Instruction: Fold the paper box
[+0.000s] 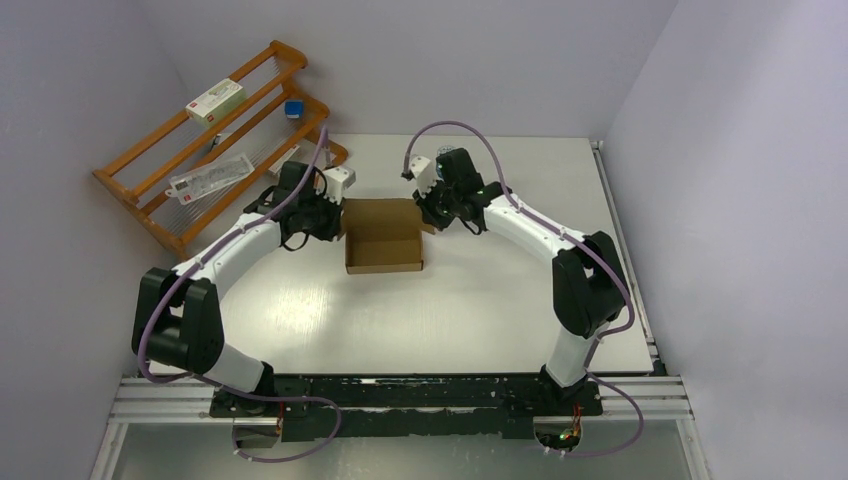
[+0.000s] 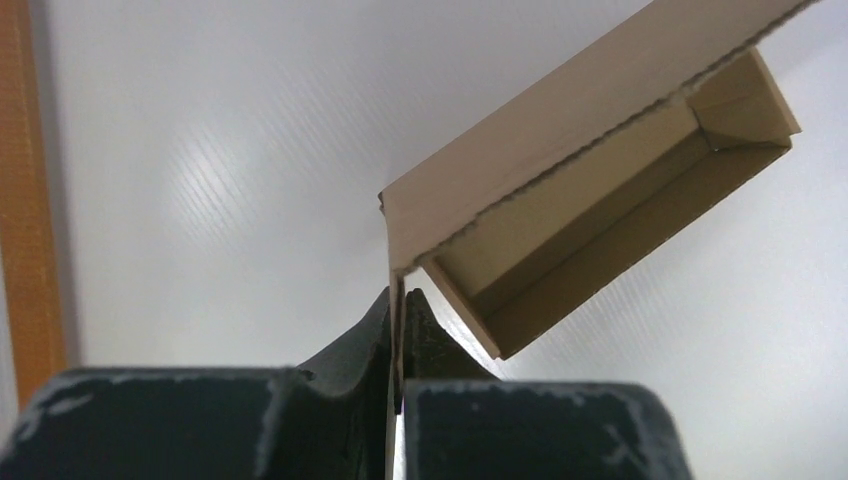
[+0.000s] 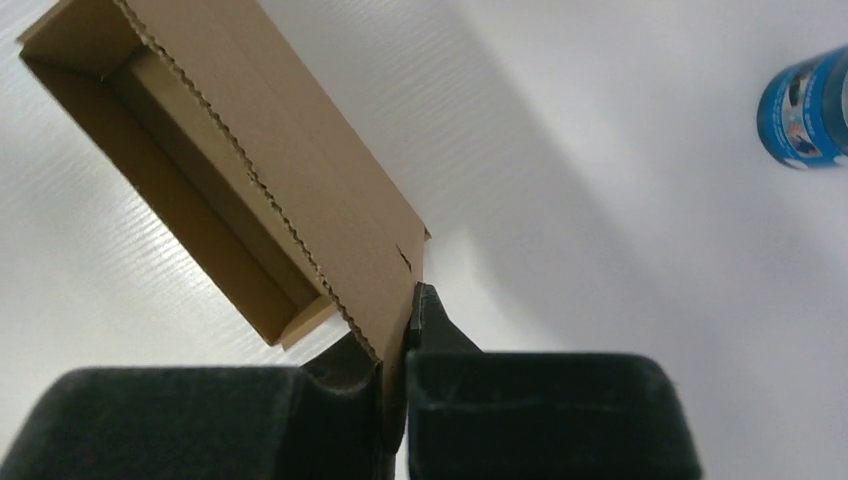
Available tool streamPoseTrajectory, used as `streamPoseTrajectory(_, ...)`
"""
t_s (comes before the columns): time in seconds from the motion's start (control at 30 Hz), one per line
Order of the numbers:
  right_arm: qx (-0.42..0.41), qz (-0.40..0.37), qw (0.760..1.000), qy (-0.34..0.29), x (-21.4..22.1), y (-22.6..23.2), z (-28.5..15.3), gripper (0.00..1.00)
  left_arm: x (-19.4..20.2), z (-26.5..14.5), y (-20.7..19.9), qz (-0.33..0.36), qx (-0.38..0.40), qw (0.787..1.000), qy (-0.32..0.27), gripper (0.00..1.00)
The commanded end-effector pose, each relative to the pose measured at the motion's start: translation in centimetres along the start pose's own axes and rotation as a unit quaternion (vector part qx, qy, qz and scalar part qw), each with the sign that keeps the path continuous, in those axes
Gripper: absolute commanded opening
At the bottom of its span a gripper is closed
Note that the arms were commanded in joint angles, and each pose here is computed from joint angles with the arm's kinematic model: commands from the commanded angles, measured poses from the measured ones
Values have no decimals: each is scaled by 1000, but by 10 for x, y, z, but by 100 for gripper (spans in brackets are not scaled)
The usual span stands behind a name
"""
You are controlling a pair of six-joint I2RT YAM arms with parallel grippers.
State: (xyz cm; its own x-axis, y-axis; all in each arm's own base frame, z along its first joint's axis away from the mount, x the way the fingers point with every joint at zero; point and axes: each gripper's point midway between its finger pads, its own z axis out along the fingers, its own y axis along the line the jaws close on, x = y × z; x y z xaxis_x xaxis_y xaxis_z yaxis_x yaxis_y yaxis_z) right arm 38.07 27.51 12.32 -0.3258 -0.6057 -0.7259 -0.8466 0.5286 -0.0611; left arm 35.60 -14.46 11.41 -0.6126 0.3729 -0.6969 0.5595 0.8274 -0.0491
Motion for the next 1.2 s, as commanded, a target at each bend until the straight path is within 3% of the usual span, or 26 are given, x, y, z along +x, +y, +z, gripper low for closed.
streamPoseTrajectory(0.0, 63, 68, 996, -19, -17, 1, -6, 0, -15, -6, -25, -69, 20, 997, -18, 5)
streamPoseTrajectory(0.37, 175, 221, 959, 7, -17, -2, 3, 0, -27, -5, -38, -213, -20, 976, -28, 5)
streamPoseTrajectory(0.5, 214, 267, 939, -17, -22, -1, -1, 0, -27, -3, -39, -242, -37, 969, -38, 5)
streamPoseTrajectory(0.77, 268, 306, 912, -55, -17, 1, -9, 0, -32, 3, -49, -270, -41, 960, -65, 6)
streamPoseTrajectory(0.9, 288, 313, 902, -69, -12, -2, -14, 0, -30, 13, -60, -282, -24, 958, -51, 6)
streamPoseTrajectory(1.17, 283, 309, 903, -95, -5, 5, -13, 0, -23, 19, -68, -293, -30, 954, -57, 7)
